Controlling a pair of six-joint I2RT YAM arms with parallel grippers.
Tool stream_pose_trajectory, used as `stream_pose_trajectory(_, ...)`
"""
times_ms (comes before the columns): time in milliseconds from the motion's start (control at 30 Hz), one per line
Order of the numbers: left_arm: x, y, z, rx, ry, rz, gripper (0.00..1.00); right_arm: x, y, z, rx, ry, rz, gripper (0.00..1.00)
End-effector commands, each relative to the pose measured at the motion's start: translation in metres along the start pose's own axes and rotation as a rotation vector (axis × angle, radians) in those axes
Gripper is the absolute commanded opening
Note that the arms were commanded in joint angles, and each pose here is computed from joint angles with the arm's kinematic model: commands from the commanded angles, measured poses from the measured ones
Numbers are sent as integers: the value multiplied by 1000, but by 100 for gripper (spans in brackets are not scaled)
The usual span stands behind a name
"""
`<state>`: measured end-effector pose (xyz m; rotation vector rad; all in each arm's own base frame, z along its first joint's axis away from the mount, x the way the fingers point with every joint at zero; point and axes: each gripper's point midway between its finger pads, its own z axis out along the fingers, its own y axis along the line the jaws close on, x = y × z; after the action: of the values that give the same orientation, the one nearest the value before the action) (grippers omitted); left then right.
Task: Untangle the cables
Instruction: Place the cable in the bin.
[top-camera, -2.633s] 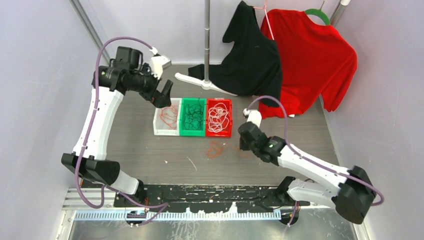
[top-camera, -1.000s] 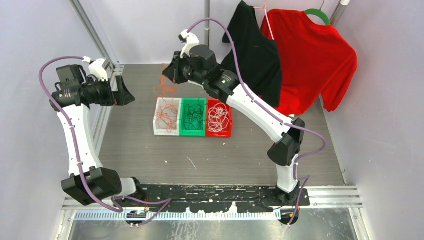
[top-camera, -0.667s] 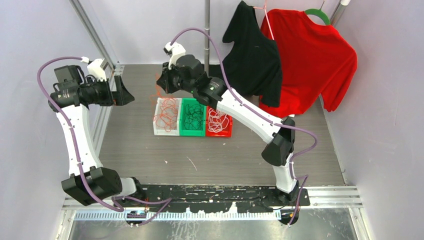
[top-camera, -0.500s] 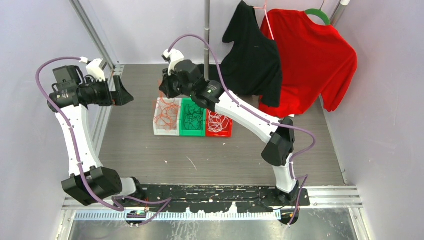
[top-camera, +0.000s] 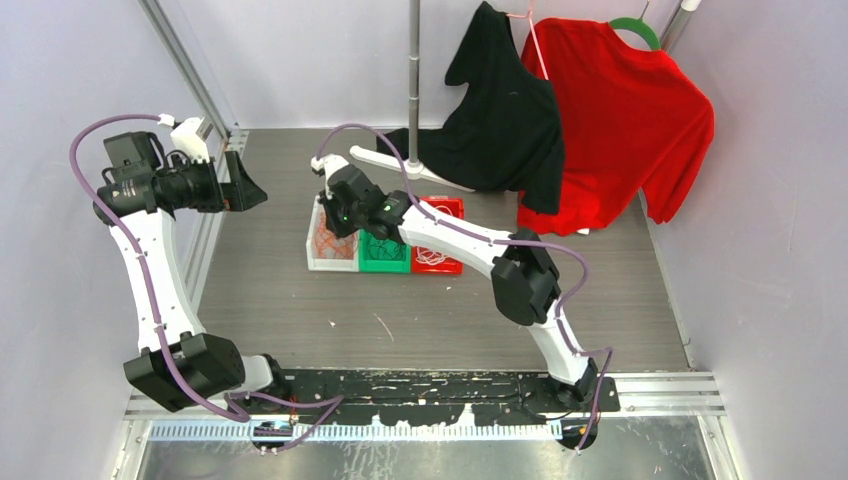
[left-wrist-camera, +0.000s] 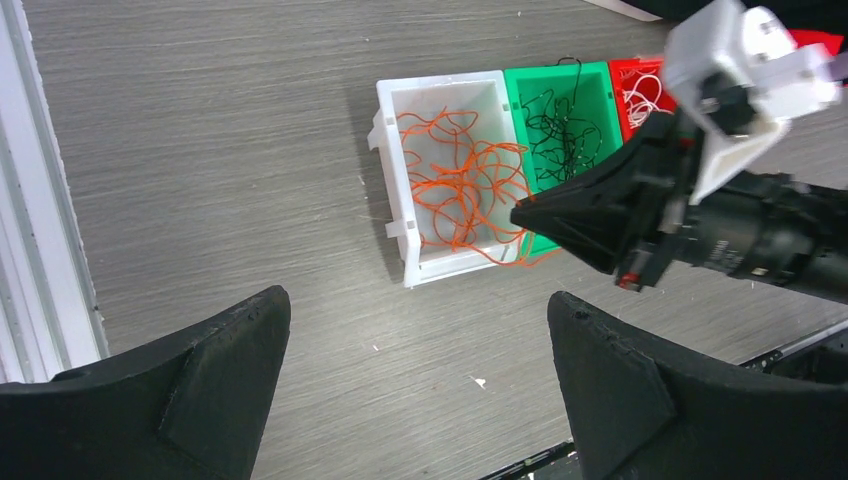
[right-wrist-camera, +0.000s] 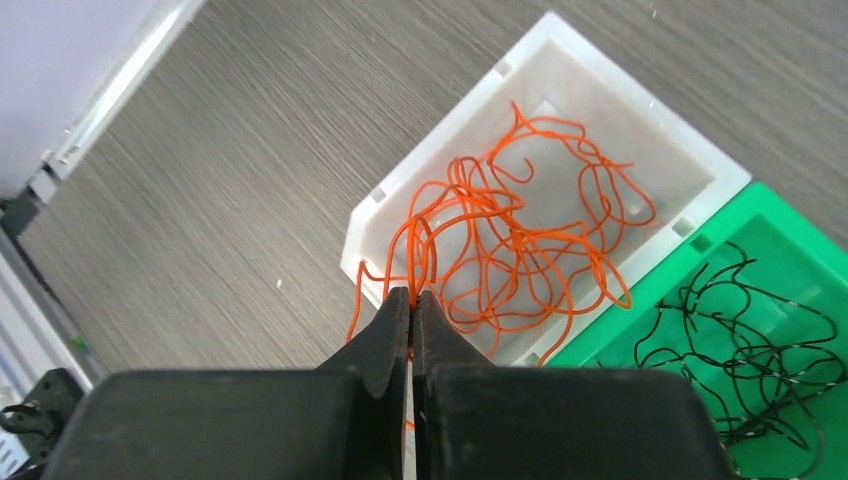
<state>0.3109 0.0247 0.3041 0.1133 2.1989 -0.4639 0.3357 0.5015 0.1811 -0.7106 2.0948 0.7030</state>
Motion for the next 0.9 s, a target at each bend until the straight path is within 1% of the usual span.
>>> stream_pose_trajectory(0, -9, -4, -5, 21, -40, 30, 100, 5, 1, 13, -5, -7, -3, 1)
stream_pose_trajectory(200, -9, -4, -4, 27, -38, 26, 99, 42, -12, 45, 36, 77, -8, 1)
stream_pose_trajectory(400, -5, -2, 0, 37, -28, 14, 100, 57, -22, 70, 75, 101, -17, 1)
stream_pose_trajectory(500, -2, -1, 3, 41, -19, 7, 100, 55, -27, 79, 108, 83, -25, 1)
stream_pose_trajectory(667, 4, 1, 9, 59, 4, -8, 100, 33, -32, 82, 153, 2, -41, 1)
stream_pose_trajectory(767, 6, 1, 10, 63, 8, -10, 100, 18, -35, 83, 176, -47, -70, 1)
stream_pose_trajectory(867, 7, 0, 11, 69, 10, -10, 99, 12, -38, 90, 192, -62, -113, 1)
